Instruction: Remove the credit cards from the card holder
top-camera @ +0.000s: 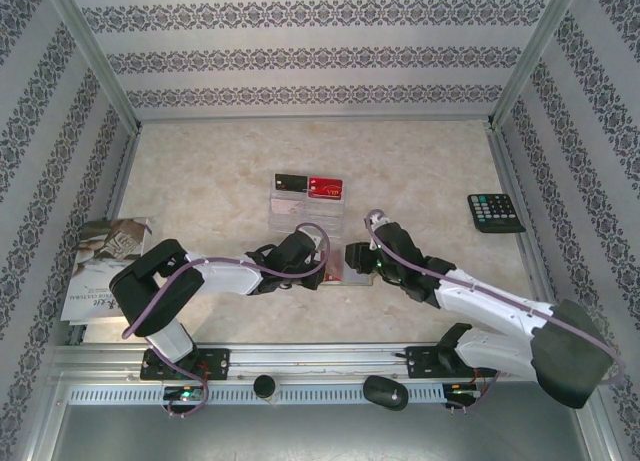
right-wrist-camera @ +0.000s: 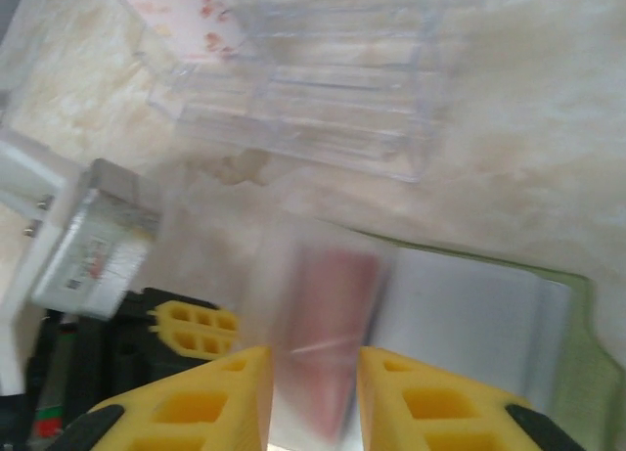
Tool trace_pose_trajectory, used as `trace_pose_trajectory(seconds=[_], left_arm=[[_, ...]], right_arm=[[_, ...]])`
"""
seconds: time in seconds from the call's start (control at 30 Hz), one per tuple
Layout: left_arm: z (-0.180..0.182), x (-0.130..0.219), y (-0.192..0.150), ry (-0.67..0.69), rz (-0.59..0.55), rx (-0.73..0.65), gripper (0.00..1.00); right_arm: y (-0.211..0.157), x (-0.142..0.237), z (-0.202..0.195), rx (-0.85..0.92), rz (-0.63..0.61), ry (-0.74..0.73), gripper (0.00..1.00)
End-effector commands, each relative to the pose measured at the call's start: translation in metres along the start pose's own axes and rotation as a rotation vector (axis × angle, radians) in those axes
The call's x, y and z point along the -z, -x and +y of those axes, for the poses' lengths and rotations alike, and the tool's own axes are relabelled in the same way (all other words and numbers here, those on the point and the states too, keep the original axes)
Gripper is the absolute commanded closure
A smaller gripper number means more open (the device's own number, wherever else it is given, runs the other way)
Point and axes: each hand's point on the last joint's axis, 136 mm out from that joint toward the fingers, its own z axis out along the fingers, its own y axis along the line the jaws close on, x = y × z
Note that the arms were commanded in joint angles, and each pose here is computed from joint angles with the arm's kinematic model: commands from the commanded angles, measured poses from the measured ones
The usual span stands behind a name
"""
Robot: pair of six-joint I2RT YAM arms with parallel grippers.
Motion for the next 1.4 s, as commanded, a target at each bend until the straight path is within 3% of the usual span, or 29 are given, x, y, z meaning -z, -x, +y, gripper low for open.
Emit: trace_pose_trajectory(seconds=[0.0, 0.13, 0.57, 0.8, 1.03, 1.23, 1.37], left_arm=[[0.005, -0.001, -0.030, 0.016, 0.108, -0.016, 1.00], [-0.003, 0.008, -0.019, 0.009, 0.093, -0.035, 1.00], [-0.021, 0.022, 0.010, 0.014, 0.055, -0.082, 1.00], [-0.025, 0.020, 0.007, 0.045, 0.113, -0.105, 1.00], [-0.054, 0.015, 0.022, -0.032, 0.071, -0.125, 1.00], [-0.091, -0.006, 0.024, -0.130, 0.116, -0.168, 1.00], [-0.099, -0.026, 0.010, -0.161, 0.234, -0.171, 1.00]], right_arm=[[0.002, -0.009, 0.023, 0.017, 0.077, 0.114, 0.73], [0.006, -0.009, 0.003, -0.010, 0.042, 0.017, 0.73], [-0.009, 0.007, -0.029, -0.057, 0.028, -0.042, 0.72], [-0.018, 0.012, -0.042, -0.086, 0.015, -0.065, 0.72], [-0.019, 0.020, -0.055, -0.112, -0.015, -0.094, 0.73], [-0.012, 0.040, -0.068, -0.136, -0.084, -0.122, 0.72], [-0.009, 0.045, -0.069, -0.143, -0.090, -0.109, 0.71]])
